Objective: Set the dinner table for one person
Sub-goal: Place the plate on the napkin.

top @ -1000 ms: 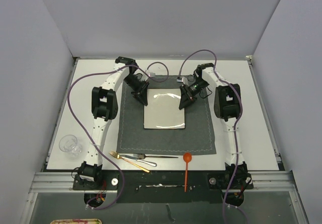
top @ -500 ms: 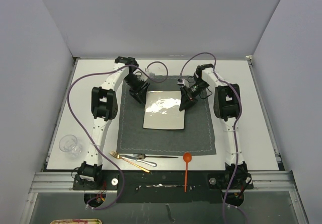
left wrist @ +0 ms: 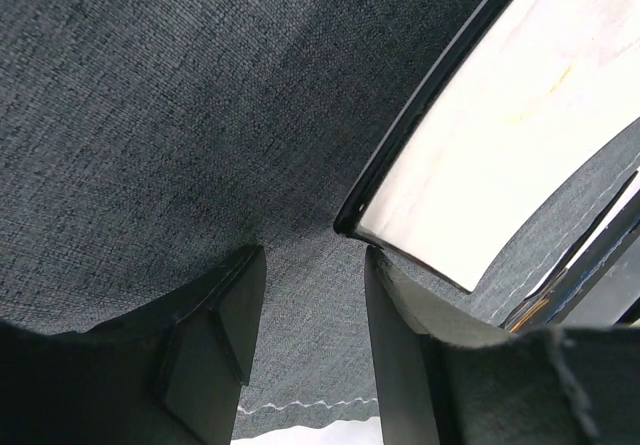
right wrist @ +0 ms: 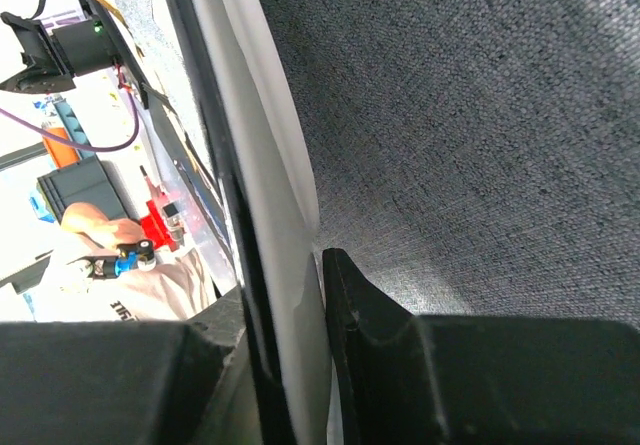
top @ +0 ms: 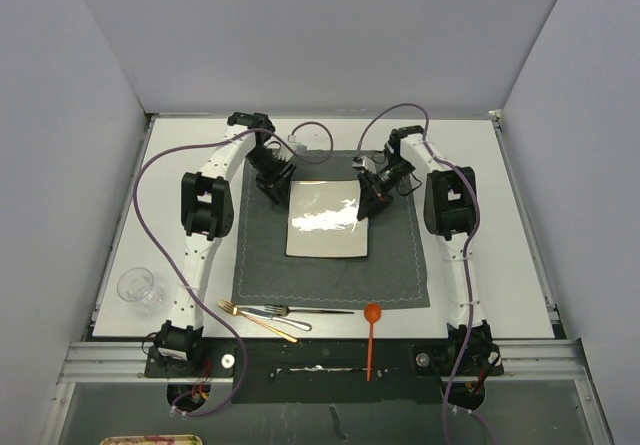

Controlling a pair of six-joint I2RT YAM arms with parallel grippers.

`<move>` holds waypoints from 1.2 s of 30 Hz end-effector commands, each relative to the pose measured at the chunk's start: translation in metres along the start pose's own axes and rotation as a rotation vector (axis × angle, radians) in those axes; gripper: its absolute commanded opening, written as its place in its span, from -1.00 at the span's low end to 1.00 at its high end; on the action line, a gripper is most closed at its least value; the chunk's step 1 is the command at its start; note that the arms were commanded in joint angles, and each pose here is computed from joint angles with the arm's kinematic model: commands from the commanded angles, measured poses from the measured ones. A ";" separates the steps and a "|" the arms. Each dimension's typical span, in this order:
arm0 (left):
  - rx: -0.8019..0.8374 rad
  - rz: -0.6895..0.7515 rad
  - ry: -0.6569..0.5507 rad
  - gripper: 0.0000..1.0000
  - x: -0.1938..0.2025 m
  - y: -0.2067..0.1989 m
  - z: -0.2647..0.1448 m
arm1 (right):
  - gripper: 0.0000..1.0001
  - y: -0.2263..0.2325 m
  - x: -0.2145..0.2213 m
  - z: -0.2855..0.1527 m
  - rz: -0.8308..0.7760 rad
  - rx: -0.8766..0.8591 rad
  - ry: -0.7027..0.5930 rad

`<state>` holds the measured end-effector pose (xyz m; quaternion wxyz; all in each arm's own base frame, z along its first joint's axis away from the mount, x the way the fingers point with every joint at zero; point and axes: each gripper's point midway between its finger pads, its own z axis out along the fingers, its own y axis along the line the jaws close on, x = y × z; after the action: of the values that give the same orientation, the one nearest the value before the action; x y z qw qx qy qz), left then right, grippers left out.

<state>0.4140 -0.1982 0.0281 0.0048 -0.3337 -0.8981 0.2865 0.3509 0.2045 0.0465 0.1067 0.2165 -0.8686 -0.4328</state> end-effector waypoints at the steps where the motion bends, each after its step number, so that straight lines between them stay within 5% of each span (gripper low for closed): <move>1: -0.069 0.078 -0.077 -0.14 -0.016 0.011 -0.016 | -1.00 -0.024 -0.003 -0.005 -0.087 0.145 0.035; 18: -0.089 0.083 -0.094 -0.21 -0.016 0.014 -0.027 | -1.00 -0.021 -0.019 0.009 -0.128 0.153 0.032; 36: -0.175 0.147 -0.186 -0.03 -0.034 -0.008 -0.078 | -1.00 -0.020 -0.022 0.012 -0.139 0.160 0.031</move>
<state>0.4364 -0.1836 0.0504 -0.0561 -0.3482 -0.9027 0.2463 0.3555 0.2154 0.0435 0.1098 0.2338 -0.8729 -0.4140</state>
